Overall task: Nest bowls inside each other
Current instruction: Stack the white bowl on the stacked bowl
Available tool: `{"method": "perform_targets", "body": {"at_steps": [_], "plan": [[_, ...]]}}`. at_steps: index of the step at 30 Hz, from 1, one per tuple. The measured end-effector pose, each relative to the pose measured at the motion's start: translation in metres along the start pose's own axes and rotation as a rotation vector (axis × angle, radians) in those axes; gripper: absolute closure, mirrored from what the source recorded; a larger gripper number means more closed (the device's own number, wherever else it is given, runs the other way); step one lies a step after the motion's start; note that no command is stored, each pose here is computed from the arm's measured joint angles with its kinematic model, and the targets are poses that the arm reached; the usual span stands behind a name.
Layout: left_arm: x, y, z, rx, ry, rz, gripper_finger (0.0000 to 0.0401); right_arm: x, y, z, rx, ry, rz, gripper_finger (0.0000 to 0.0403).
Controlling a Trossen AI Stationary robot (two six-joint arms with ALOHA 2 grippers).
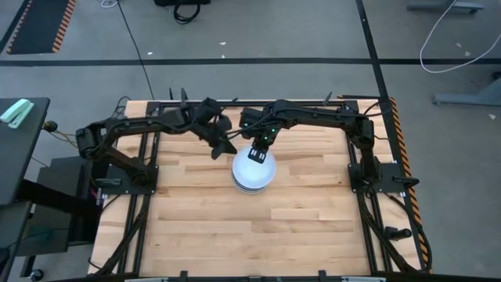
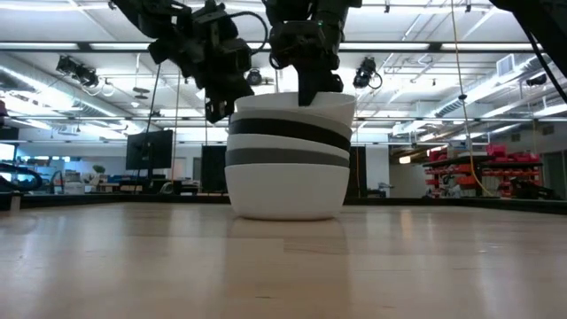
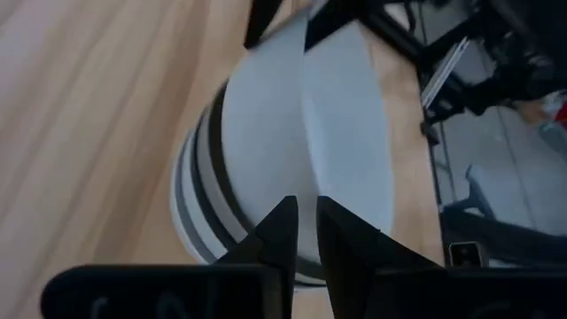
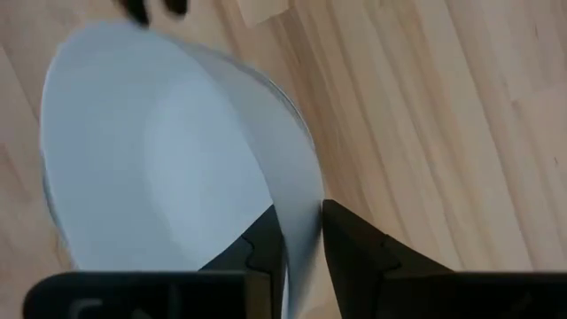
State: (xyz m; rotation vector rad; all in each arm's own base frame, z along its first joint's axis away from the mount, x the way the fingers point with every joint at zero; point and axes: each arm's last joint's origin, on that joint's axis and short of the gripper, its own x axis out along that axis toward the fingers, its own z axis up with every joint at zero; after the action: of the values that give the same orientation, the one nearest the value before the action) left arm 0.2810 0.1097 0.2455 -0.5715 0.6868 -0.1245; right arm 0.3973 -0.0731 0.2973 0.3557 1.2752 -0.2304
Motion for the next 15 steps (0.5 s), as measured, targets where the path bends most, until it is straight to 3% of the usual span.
{"method": "perform_targets", "body": {"at_steps": [6,15], "plan": [[0.007,-0.008,-0.003,0.030,0.005,0.087,0.0345,0.000,0.000,0.000,0.000,-0.003,0.007,0.0323],[0.000,-0.020,0.017,0.059,-0.041,0.074,0.0350,0.007,0.000,0.002,-0.012,-0.024,0.016,0.0323]]}}
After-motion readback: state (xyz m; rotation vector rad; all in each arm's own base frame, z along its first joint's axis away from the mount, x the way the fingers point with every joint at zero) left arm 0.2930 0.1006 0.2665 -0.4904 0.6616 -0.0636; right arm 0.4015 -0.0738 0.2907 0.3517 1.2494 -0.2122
